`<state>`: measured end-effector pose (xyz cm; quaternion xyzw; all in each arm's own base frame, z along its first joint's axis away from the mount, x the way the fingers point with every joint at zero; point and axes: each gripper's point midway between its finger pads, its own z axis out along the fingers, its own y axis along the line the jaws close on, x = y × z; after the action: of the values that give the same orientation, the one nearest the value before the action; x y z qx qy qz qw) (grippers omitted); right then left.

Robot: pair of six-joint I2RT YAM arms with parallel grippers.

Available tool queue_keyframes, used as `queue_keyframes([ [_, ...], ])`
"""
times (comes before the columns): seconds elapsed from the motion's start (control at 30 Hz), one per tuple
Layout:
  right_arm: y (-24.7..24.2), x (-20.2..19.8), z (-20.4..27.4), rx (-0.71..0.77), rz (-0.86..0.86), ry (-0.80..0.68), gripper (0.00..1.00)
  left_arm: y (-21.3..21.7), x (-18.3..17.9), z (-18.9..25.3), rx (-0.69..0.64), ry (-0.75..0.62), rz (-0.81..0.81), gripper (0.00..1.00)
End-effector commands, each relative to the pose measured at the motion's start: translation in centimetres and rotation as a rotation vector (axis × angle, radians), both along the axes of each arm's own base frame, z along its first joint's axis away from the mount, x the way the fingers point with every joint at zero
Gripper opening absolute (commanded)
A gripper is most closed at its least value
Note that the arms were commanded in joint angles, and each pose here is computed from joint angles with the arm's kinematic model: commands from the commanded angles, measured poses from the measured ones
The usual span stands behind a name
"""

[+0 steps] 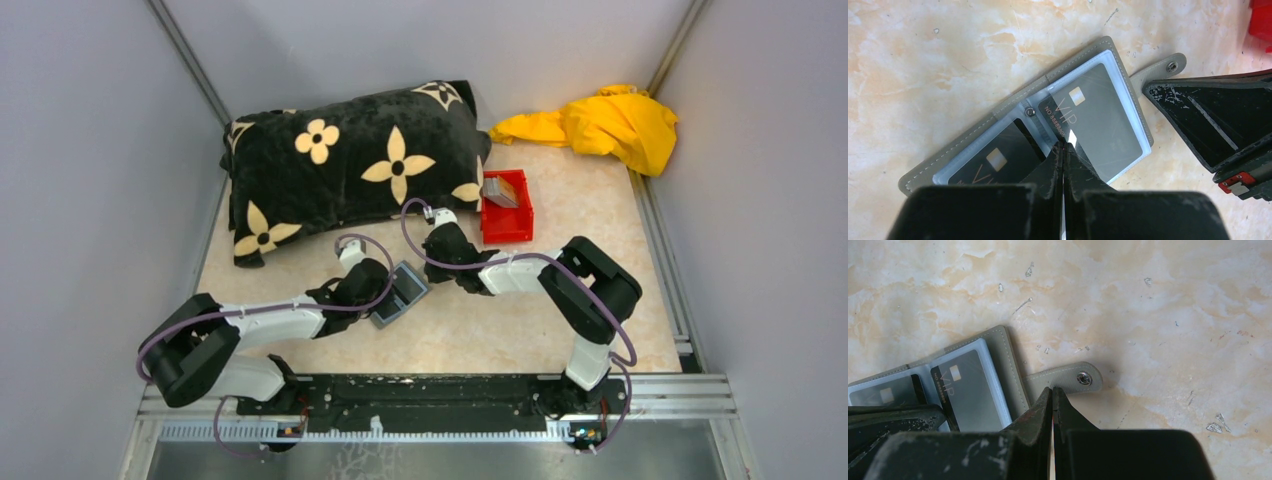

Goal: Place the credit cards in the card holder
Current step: Insert the credit card into the card holder.

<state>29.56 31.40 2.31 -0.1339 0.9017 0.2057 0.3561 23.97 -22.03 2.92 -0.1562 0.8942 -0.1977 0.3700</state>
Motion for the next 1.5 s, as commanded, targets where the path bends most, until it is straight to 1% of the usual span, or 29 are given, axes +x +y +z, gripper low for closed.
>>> queue_keyframes([
  [0.0,-2.2,-0.6,-3.0,-0.110,-0.016,0.056,0.00,-0.4,0.6,0.3,-0.001,-0.034,-0.006,0.01],
  [0.3,-2.1,-0.6,-2.9,-0.103,-0.015,0.056,0.00,-0.9,0.8,-0.1,-0.001,-0.030,-0.013,0.00],
  [0.8,-2.3,-1.0,-3.2,-0.102,-0.015,0.065,0.00,-2.2,1.6,0.5,-0.028,-0.052,-0.022,0.01],
  [1.03,-2.2,-1.1,-3.1,-0.097,-0.014,0.067,0.00,-2.5,2.1,0.7,-0.015,-0.067,-0.024,0.01],
  [1.3,-2.9,-1.4,-2.4,-0.095,-0.031,0.057,0.00,-1.1,1.8,0.8,0.039,-0.070,-0.007,0.01],
  [1.47,-3.1,-1.9,-1.8,-0.101,-0.037,0.049,0.00,0.5,1.2,1.2,0.047,-0.087,0.019,0.02],
])
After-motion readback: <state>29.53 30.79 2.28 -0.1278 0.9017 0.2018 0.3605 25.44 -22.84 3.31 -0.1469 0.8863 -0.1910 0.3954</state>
